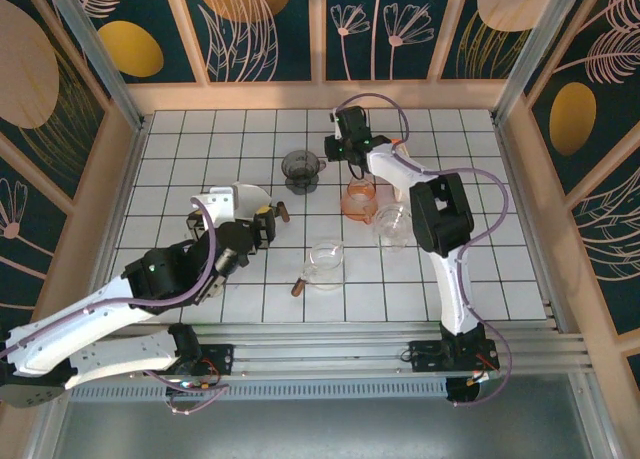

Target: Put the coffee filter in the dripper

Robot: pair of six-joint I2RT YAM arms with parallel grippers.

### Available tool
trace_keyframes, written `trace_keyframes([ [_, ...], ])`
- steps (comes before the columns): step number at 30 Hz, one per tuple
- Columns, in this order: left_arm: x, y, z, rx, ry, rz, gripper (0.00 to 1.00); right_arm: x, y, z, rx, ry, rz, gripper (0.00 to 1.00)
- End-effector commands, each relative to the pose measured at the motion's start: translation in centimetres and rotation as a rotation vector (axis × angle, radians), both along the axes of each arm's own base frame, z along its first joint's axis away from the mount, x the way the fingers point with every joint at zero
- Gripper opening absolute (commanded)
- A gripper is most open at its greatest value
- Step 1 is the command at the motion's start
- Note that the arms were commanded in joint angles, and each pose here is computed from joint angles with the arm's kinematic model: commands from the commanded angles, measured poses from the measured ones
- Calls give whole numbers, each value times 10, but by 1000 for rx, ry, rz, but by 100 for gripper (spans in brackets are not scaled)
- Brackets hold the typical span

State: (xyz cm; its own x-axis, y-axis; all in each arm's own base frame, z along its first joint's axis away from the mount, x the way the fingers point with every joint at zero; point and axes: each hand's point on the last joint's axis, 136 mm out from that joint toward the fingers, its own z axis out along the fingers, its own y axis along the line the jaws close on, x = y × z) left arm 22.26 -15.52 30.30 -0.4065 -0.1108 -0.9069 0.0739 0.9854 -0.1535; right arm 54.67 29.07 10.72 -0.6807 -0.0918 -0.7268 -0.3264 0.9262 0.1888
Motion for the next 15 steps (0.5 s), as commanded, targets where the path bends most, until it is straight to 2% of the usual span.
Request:
trace_keyframes([
  [1, 1, -3, 12, -41, -15, 0, 99, 1, 8, -3, -3, 33, 69, 19],
  [6, 1, -3, 13, -39, -15, 3, 99, -7, 17, -15, 19, 72, 123, 15],
  [15, 0, -2, 11, -38, -13, 8, 99, -35, 25, -19, 15, 96, 165, 12],
])
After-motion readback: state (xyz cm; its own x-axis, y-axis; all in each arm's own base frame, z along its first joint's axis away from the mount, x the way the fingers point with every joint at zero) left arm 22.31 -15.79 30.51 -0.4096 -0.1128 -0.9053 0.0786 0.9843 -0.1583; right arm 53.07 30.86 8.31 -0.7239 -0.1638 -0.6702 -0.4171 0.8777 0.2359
